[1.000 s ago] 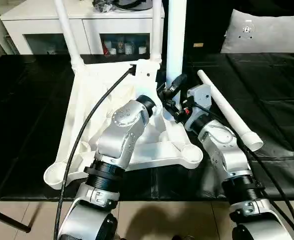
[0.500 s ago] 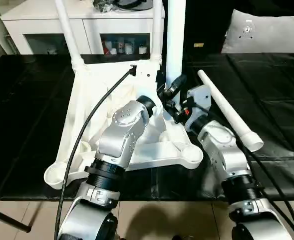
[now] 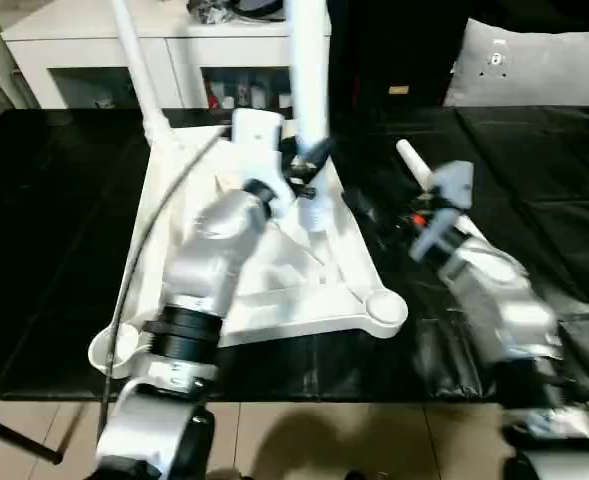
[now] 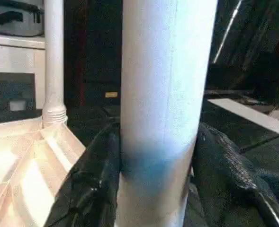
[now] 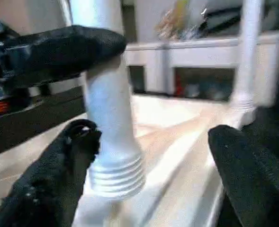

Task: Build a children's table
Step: Pick table leg

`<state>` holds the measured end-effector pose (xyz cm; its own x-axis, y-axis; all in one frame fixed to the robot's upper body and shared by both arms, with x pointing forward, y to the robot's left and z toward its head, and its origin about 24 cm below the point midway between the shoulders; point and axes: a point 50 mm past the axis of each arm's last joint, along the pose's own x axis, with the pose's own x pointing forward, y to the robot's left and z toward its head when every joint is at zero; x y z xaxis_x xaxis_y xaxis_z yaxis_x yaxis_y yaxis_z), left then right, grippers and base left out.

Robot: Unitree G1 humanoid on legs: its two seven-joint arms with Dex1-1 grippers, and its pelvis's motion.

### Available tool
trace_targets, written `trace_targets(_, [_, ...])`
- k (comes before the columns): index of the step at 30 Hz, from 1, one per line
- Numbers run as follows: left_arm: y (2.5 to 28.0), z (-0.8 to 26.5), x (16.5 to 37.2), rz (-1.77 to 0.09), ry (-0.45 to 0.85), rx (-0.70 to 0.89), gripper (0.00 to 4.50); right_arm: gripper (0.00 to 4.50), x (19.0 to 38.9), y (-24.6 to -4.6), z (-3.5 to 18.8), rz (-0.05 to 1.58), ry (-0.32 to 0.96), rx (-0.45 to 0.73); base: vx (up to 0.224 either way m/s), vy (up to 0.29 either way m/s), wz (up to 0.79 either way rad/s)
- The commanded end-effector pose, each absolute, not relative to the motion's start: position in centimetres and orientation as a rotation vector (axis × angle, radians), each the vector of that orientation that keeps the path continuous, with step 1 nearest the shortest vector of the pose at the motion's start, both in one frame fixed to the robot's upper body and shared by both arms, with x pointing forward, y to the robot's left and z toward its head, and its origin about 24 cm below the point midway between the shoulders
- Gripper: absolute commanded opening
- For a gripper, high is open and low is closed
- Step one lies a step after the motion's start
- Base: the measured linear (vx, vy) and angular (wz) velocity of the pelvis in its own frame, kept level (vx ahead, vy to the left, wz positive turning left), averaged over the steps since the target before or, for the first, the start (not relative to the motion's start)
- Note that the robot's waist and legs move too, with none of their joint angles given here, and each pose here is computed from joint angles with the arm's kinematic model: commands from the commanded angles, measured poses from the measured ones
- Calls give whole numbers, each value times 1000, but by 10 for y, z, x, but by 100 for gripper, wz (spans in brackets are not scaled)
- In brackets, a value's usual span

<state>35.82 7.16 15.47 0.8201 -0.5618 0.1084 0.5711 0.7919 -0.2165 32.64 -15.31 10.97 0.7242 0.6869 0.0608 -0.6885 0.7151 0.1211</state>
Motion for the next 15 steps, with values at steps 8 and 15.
trace_targets(8, [77,170,350,-851,19,-447,190,450,326,-178,110,725,122,242,0,0,0])
trace_targets(15, [75,184,336,-1059,21,-593,190,450,315,-176,114,833,161,303,0,0,0])
